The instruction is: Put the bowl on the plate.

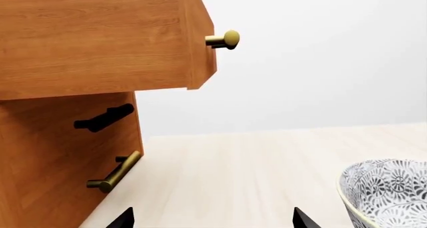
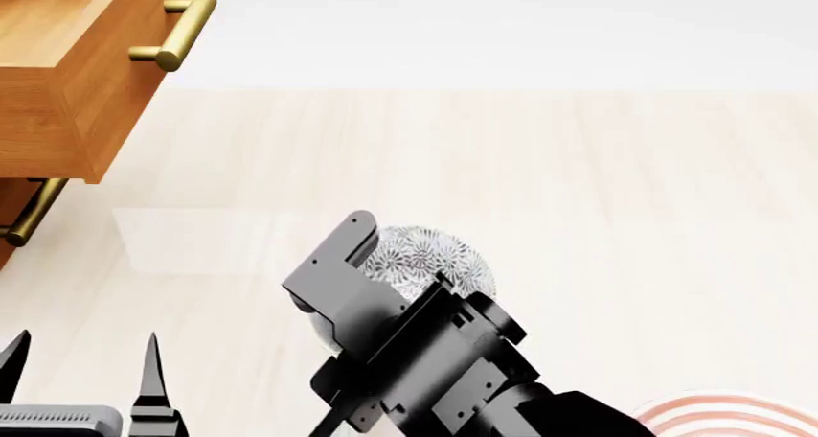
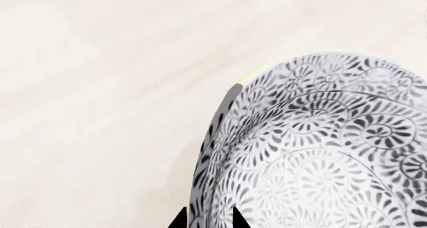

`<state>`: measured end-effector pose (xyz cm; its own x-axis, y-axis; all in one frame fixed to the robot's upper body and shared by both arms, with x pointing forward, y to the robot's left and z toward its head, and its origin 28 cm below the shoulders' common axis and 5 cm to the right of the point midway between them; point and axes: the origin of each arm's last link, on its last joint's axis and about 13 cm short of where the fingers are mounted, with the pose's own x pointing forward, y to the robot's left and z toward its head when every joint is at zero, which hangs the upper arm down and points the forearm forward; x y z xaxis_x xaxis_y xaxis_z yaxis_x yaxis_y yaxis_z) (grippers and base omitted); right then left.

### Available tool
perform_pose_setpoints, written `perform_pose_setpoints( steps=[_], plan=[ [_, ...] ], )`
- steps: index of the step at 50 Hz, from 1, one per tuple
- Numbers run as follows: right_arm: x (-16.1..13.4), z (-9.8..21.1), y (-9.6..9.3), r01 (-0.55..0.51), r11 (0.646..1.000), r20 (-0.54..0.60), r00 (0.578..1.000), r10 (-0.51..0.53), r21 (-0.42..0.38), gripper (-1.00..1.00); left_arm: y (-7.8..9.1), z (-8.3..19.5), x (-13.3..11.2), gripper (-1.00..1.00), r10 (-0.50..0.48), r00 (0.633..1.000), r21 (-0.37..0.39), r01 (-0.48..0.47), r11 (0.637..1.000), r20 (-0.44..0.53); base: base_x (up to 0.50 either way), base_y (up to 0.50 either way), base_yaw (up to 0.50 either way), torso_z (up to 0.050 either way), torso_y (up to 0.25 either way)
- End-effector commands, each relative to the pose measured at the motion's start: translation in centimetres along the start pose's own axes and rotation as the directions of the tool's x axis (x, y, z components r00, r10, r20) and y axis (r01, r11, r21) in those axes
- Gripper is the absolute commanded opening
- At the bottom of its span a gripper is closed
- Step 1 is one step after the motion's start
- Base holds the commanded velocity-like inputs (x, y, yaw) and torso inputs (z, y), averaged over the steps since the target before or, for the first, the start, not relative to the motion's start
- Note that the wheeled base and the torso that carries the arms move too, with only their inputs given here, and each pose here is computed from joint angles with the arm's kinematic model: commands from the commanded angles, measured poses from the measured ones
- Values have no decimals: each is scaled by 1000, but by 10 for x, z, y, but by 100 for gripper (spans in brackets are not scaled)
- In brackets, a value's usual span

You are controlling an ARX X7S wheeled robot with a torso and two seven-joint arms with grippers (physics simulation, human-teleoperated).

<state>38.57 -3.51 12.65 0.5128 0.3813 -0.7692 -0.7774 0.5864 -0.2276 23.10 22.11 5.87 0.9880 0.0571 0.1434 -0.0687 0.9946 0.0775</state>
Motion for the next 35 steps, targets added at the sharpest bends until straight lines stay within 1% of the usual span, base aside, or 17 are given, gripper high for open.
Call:
perform_pose_setpoints(
  steps=[1,8,10,12,15,16,17,18,20,22,27,35],
  plan=[
    [1,-3,1,0,1000,-9,1000,0,-1,-100,0,1,1,100,-3,1000,0,3,1000,0,0,0,0,0,0],
    [-1,-3,-1,8,1000,-10,1000,-8,-5,-100,0,1,1,100,-4,1000,-1,4,1000,0,0,0,0,0,0],
    [-3,-3,-1,21,1000,-6,1000,-21,-23,-100,0,0,1,100,-4,1000,-1,4,1000,0,0,0,0,0,0],
    [-11,-2,-6,54,998,18,998,-53,-39,-100,0,1,1,100,-1,1000,-2,1,1000,1,0,0,0,0,0],
    [-19,-2,-8,86,995,35,996,-84,-48,-100,0,0,1,100,0,1000,-2,0,1000,0,0,0,0,0,0],
    [-20,-3,-8,102,993,38,994,-99,-65,-100,0,1,1,100,-1,1000,-3,1,1000,-1,0,0,0,0,0],
    [-24,-4,-9,102,993,44,994,-99,-60,-100,0,1,1,100,-3,1000,-3,3,1000,-1,0,0,0,0,0],
    [-26,-4,-9,123,990,45,992,-120,-74,-100,0,0,1,100,-3,1000,-4,3,1000,-1,0,0,0,0,0],
    [-29,-5,-9,128,989,50,991,-124,-77,-100,0,1,1,100,-3,1000,-5,3,1000,0,0,0,0,0,0],
    [-35,-5,-11,176,979,61,983,-170,-104,-100,0,0,0,100,-3,1000,-5,3,1000,-1,0,0,0,0,0],
    [-50,-4,-14,221,969,83,974,-212,-111,-100,0,0,0,100,-2,1000,-6,2,1000,0,0,0,0,0,0],
    [-68,-6,-10,278,947,100,959,-265,-162,-100,0,0,0,100,-2,1000,-8,2,1000,-2,0,0,0,0,0]
  ],
)
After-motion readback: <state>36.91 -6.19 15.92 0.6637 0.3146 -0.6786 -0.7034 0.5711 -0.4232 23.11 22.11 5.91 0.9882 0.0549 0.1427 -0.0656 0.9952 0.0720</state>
